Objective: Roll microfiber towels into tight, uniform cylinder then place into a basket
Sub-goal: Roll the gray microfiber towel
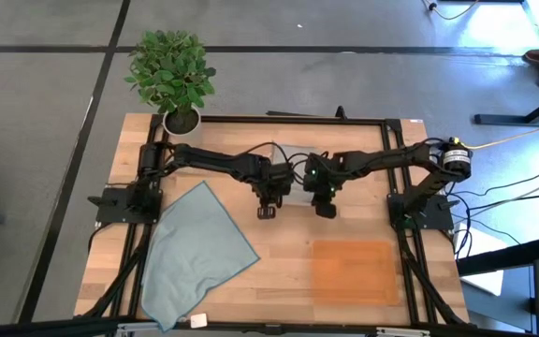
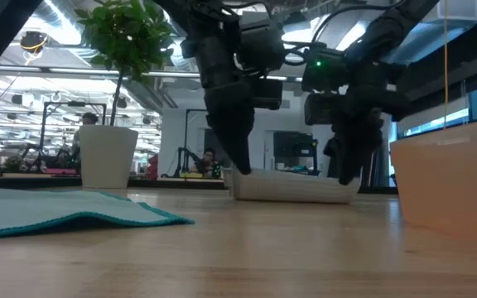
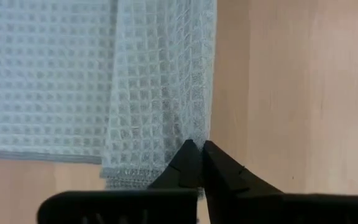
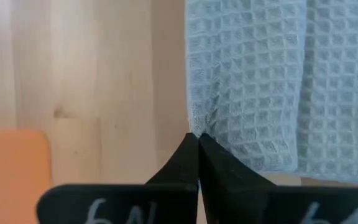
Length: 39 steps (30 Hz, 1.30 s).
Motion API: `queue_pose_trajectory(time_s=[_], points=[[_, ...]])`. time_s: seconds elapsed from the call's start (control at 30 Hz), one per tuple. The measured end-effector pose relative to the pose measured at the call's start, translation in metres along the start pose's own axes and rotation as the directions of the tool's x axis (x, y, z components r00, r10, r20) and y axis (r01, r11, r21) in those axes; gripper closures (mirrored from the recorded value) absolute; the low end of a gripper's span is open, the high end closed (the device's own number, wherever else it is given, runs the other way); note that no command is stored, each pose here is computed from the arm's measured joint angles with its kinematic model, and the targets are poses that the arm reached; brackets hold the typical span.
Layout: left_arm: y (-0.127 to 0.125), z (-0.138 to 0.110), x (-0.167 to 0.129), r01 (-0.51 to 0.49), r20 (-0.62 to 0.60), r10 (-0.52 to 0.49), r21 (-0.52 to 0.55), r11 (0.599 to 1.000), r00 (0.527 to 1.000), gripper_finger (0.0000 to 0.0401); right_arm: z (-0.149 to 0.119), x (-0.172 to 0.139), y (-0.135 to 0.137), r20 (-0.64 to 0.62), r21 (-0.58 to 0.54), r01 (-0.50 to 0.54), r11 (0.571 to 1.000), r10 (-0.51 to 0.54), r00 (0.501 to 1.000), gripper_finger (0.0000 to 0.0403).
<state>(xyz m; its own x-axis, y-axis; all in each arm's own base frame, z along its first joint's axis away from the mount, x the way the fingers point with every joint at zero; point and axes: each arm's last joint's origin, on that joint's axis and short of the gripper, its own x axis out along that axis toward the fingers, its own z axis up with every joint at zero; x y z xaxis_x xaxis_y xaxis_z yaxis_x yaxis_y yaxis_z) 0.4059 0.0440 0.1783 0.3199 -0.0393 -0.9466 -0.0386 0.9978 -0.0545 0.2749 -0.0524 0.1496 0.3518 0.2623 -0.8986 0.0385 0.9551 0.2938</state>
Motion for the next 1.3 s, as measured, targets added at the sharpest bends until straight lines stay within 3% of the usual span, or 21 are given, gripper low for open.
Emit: queue_pose_trajectory(time_s=[0.1, 0.3, 0.5, 0.67, 0.87, 1.3], points=[[0.004, 0.000, -0.001, -0.049, -0.001, 0.049, -0.017, 0.999, 0.999, 0.0401, 0.000, -0.003, -0.005, 0.011, 0.018, 0.008, 1.000, -0.009, 1.000, 0.0403], [0.005, 0.000, -0.010, -0.057, 0.013, 0.057, -0.029, 0.998, 0.998, 0.0401, 0.000, -0.019, -0.007, 0.055, 0.030, 0.021, 0.999, -0.023, 0.998, 0.0403], [0.009, -0.001, -0.014, -0.040, 0.014, 0.041, -0.068, 0.997, 0.999, 0.0401, -0.001, -0.029, -0.016, 0.089, 0.131, 0.039, 0.991, -0.051, 0.995, 0.0403], [0.024, -0.001, -0.019, -0.039, 0.027, 0.044, -0.153, 0.987, 0.999, 0.0401, -0.001, -0.032, -0.024, 0.102, 0.204, 0.039, 0.978, -0.061, 0.993, 0.0403], [0.049, -0.004, -0.021, 0.067, 0.053, -0.055, -0.249, 0.966, 0.997, 0.0401, -0.003, -0.037, -0.035, 0.116, 0.272, 0.040, 0.961, -0.074, 0.991, 0.0403], [0.079, -0.006, -0.022, 0.040, 0.101, -0.010, -0.300, 0.953, 0.995, 0.0401, -0.006, -0.046, -0.058, 0.144, 0.339, 0.110, 0.934, -0.167, 0.975, 0.0403]])
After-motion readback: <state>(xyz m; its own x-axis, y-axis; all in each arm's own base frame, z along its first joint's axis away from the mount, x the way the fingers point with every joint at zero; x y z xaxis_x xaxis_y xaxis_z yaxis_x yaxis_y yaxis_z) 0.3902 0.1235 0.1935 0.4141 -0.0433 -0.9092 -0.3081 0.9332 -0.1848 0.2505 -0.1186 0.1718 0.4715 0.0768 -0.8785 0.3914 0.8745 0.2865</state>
